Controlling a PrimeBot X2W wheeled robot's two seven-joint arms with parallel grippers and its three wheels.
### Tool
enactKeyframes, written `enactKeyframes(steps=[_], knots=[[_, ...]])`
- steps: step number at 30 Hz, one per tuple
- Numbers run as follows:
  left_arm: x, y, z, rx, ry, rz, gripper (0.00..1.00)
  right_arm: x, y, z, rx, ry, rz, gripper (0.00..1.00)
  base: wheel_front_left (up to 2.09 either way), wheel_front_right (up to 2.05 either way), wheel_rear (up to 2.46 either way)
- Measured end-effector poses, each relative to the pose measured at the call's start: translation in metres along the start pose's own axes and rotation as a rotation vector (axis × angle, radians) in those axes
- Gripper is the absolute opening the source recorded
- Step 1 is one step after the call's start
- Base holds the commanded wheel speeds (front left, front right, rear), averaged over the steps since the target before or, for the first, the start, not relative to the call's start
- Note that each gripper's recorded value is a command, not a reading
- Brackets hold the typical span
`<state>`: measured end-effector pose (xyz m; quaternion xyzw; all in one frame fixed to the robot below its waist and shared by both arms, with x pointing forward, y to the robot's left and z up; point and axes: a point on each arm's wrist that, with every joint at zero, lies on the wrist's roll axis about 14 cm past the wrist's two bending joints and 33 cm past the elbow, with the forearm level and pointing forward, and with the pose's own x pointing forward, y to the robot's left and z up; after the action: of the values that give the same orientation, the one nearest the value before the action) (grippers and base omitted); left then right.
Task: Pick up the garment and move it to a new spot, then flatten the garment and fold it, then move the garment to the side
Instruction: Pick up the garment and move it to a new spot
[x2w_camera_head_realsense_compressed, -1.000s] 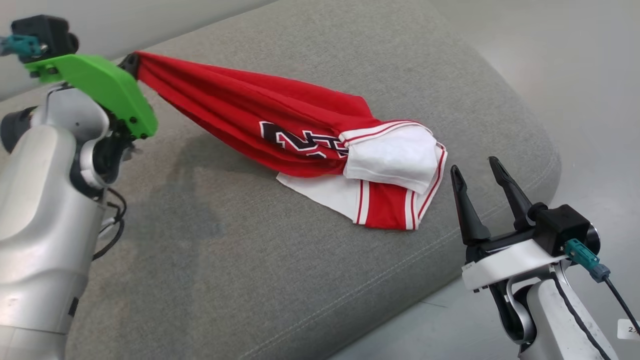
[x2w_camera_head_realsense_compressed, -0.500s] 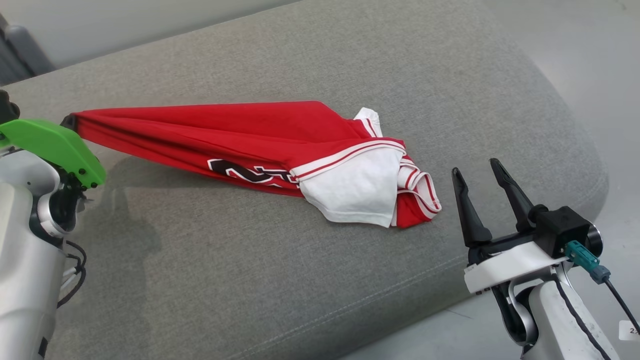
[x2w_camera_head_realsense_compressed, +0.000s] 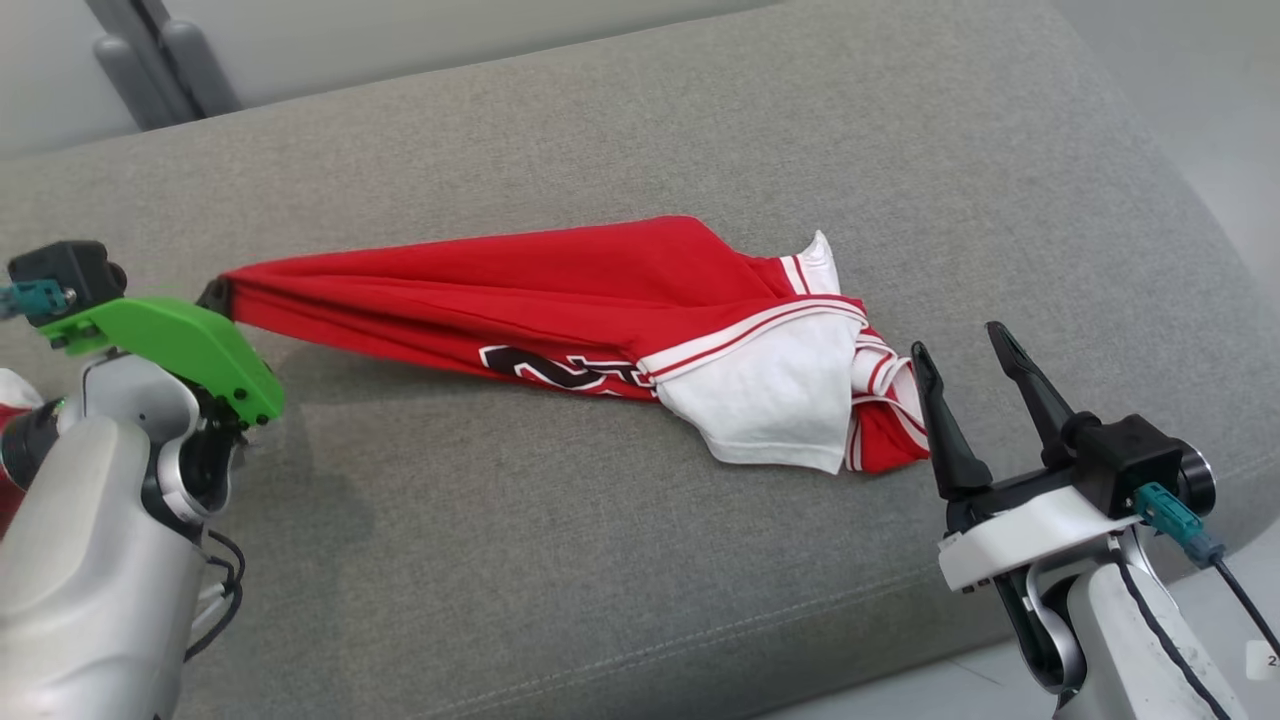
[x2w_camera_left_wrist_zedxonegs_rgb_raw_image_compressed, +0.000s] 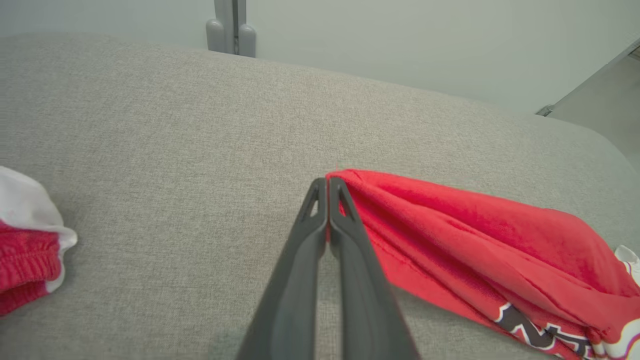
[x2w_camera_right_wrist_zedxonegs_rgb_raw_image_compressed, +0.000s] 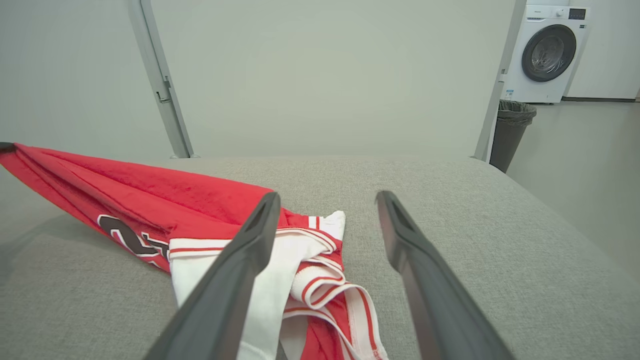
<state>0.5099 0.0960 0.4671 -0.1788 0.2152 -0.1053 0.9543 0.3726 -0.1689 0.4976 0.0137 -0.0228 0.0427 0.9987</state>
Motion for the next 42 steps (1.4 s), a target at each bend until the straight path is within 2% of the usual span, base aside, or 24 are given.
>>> enactKeyframes(steps=[1,2,6,11,19,23,30,36,42], knots=[[-0.003,0.002,-0.004,-0.001,0.006,0.005,0.97,0.001,0.002,0.001,-0.001,-0.002,0.007,1.0,0.0,0.0,0.0],[-0.007,0.004,-0.007,-0.006,0.009,0.008,1.0,0.001,0.003,0.001,-0.002,-0.004,0.013,1.0,0.0,0.0,0.0],[-0.018,0.011,-0.003,-0.085,-0.037,0.022,1.0,0.002,0.007,0.004,-0.007,-0.013,0.032,1.0,0.0,0.0,0.0],[-0.034,0.017,0.016,-0.133,-0.154,0.031,1.0,-0.001,0.01,0.008,-0.012,-0.023,0.048,1.0,0.0,0.0,0.0],[-0.065,0.017,0.014,0.0,-0.251,0.008,1.0,-0.009,0.004,0.014,-0.045,-0.038,0.048,1.0,0.0,0.0,0.0],[-0.085,0.019,-0.004,0.009,-0.27,0.011,1.0,-0.017,-0.003,0.014,-0.058,-0.036,0.035,1.0,0.0,0.0,0.0],[-0.126,0.016,-0.034,0.13,-0.321,-0.003,1.0,-0.028,-0.006,0.011,-0.073,-0.025,0.036,1.0,0.0,0.0,0.0],[-0.158,0.046,-0.053,0.15,-0.311,0.087,1.0,-0.037,-0.009,0.006,-0.064,-0.008,0.021,1.0,0.0,0.0,0.0],[-0.178,0.054,-0.051,0.147,-0.347,0.114,1.0,-0.046,-0.014,0.0,-0.059,0.01,0.003,1.0,0.0,0.0,0.0]])
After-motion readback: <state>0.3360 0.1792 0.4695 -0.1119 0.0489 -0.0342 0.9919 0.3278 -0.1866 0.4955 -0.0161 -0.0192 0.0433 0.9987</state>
